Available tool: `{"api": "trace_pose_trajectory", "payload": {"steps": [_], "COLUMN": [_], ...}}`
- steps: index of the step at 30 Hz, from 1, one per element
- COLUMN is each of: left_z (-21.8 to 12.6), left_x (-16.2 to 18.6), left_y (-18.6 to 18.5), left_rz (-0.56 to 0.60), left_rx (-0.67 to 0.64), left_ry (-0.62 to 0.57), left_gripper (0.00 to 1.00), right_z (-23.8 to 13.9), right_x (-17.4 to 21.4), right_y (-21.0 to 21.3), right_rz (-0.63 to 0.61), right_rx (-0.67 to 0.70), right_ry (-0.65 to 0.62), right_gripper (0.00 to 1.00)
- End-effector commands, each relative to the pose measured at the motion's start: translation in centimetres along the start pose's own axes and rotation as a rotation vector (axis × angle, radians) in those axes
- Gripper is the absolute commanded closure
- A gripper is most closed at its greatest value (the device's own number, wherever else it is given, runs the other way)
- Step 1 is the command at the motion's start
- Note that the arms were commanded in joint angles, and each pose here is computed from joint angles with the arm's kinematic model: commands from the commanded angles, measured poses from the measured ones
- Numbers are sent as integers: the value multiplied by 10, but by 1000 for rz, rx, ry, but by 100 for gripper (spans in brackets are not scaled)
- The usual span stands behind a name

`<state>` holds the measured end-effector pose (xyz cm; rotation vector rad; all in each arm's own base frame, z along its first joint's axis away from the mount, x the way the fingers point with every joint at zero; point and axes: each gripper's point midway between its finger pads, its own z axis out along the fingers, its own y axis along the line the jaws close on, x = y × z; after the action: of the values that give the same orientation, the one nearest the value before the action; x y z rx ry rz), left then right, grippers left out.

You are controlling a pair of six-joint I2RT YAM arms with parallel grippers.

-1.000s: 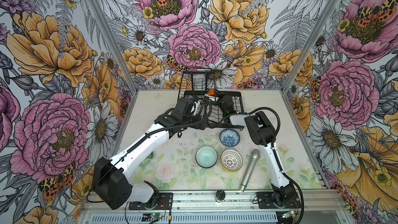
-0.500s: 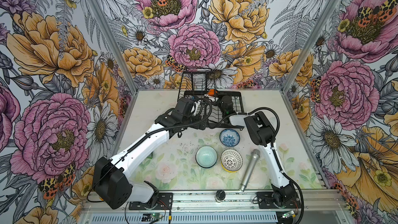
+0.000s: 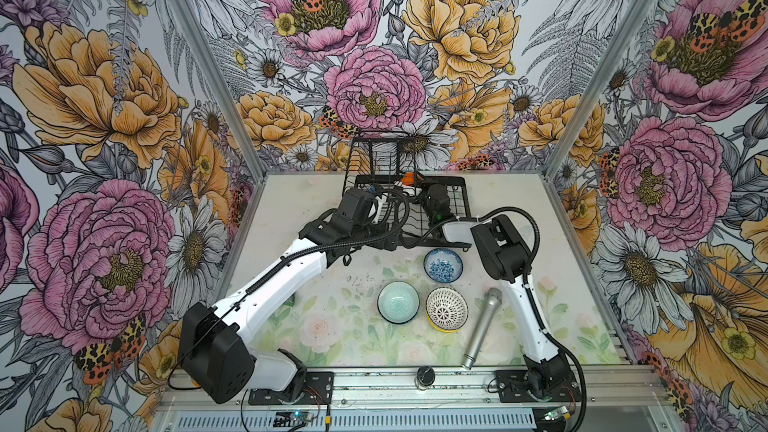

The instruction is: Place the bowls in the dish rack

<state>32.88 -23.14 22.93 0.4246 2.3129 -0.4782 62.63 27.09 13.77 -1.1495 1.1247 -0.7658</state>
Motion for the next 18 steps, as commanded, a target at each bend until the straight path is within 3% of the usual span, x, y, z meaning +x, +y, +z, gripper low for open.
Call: {"api": "trace_pose_trajectory", "payload": {"steps": [1,7,11,16,18], "left_z": [2,3,6,6,5], "left_x": [8,8,5,5,7], "left_y": [-2,-1,-2,0,1], "left_rz": [4,5,8,12,11], "left_rx": [1,-8,-9,-20,-24], "left_ry": [19,18,16,13,13], "left_gripper": [1,1,1,1,1], "right_z": [-1,-8,-14,-33,-43], "right_x": [-5,-6,-8,-3,2], "right_y": [-21,-34,-41,-51,-55], "right_rz": [37,66,75,75,93], "right_rx": [63,53,45,33,22], "right_ry": [-3,-21,-35,-34,-18], "right_gripper": [75,60,41,1,1]}}
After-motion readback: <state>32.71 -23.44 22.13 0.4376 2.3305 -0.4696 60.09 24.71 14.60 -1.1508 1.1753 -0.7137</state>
